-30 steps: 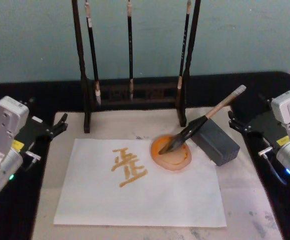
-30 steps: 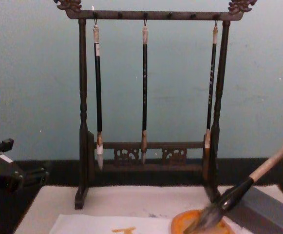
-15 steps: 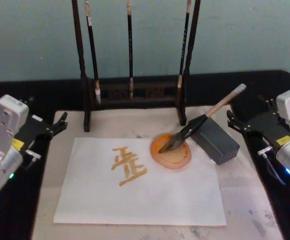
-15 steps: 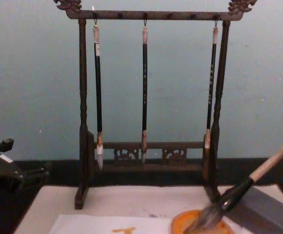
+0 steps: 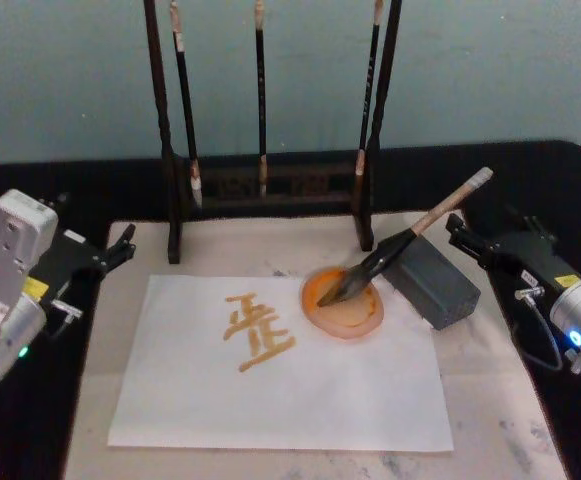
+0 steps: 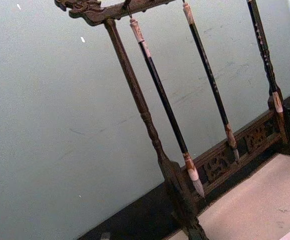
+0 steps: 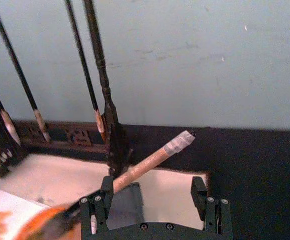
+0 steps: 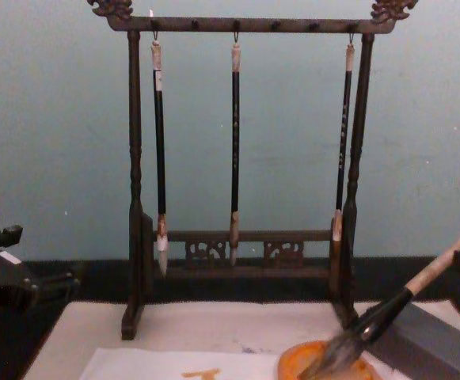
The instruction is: Pick up the brush from the inkstone, write on the paper, then place the brush back to its original position.
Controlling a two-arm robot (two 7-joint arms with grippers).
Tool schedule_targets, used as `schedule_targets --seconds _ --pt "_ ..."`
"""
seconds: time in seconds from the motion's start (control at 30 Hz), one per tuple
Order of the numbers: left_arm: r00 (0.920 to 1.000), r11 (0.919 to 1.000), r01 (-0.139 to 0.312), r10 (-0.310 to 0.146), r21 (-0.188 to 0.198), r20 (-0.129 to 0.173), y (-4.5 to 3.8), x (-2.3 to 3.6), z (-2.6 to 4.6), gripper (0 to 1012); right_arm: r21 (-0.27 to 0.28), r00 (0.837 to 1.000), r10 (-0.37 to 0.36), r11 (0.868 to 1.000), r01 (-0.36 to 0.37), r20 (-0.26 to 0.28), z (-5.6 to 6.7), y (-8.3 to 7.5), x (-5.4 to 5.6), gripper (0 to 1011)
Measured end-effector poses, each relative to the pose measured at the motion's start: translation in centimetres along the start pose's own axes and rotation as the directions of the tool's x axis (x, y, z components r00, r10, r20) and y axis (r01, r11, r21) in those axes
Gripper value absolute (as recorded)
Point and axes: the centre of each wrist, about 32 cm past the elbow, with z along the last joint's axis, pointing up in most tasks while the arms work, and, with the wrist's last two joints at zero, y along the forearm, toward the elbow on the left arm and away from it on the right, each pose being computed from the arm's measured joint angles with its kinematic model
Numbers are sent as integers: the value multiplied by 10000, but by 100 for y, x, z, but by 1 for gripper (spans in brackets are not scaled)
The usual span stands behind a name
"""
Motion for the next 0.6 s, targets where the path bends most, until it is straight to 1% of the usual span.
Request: schedule_targets --seconds 0.03,0.07,0.1,0.13,0.2,0.23,0.27,0.3,0.33,0.37,0.43,0.47,0.5,0.57,0.6 --pt "10000 10000 0 0 1 0 0 0 0 1010 -17 9997 8 10000 -9 -241 4 2 -4 1000" --pt "10000 10000 0 0 0 0 0 0 0 1010 -88 9973 37 10000 -43 -732 11 6 -7 1000" --pt "10000 10000 0 0 1 0 0 0 0 1010 -112 9953 49 9999 -61 -970 17 9 -7 1000" --pt "10000 10000 0 0 0 0 0 0 0 1010 -168 9905 78 9998 -102 -1372 23 15 -10 1000" --pt "10000 10000 0 0 2 0 0 0 0 1010 -232 9850 121 9996 -163 -1720 28 22 -14 1000" --pt "10000 10000 0 0 0 0 0 0 0 1010 -294 9792 152 9993 -216 -2022 34 29 -9 1000" --pt "10000 10000 0 0 1 0 0 0 0 1010 -294 9792 152 9993 -216 -2022 34 29 -9 1000" --pt "10000 10000 0 0 1 0 0 0 0 1010 -349 9726 187 9990 -276 -2319 41 44 -3 1000" --pt "10000 10000 0 0 1 0 0 0 0 1010 -374 9692 199 9988 -300 -2456 46 53 2 1000" --pt "10000 10000 0 0 1 0 0 0 0 1010 -443 9613 228 9984 -363 -2744 51 68 13 1000" --pt "10000 10000 0 0 1 0 0 0 0 1010 -505 9527 241 9979 -413 -3029 54 85 21 1000" --pt "10000 10000 0 0 1 0 0 0 0 1010 -580 9419 243 9972 -464 -3351 58 103 28 1000" --pt "10000 10000 0 0 1 0 0 0 0 1010 -580 9419 243 9972 -464 -3351 58 103 28 1000" --pt "10000 10000 0 0 1 0 0 0 0 1010 -694 9173 219 9961 -539 -3976 68 141 41 1000" --pt "10000 10000 0 0 0 0 0 0 0 1010 -709 9111 200 9960 -539 -4118 70 152 44 1000"
